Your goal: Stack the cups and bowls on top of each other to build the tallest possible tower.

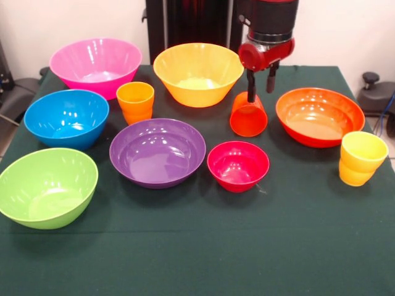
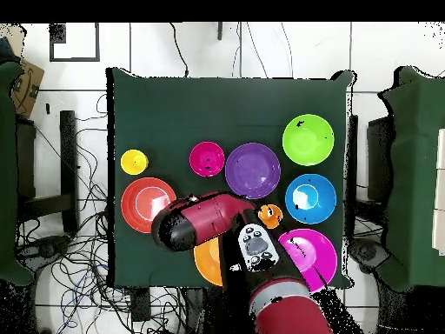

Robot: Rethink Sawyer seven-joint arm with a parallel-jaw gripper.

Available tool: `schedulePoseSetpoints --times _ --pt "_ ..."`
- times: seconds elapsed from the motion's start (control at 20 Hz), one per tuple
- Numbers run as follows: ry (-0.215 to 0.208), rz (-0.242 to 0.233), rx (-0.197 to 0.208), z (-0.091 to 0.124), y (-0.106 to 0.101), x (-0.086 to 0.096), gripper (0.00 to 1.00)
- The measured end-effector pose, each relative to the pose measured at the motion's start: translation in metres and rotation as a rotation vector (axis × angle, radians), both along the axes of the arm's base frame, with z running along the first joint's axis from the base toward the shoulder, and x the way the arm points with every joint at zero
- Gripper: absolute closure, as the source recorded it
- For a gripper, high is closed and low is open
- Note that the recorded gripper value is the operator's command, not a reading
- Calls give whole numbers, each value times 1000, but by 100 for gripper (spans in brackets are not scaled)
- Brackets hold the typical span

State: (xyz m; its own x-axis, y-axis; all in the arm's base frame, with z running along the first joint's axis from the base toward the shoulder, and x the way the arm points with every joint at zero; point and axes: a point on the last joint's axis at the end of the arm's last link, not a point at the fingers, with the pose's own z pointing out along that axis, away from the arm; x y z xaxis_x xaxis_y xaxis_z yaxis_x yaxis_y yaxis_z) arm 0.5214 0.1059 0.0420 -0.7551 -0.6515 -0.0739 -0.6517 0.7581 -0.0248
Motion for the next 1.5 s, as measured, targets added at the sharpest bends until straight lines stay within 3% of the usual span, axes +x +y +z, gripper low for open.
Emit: schedulePoseSetpoints --times 0.2,0.4,0.45,0.8,1.15,1.5 --pt "-4 -1 -39 13 -17 4 0" --pt "-6 -35 -60 26 -39 11 0" --pt "-13 -60 -65 33 -53 16 0" --pt "-28 -135 -74 45 -96 28 0" --pt "-32 -169 -59 46 -113 43 0" --pt "-34 -216 -11 41 -136 61 0"
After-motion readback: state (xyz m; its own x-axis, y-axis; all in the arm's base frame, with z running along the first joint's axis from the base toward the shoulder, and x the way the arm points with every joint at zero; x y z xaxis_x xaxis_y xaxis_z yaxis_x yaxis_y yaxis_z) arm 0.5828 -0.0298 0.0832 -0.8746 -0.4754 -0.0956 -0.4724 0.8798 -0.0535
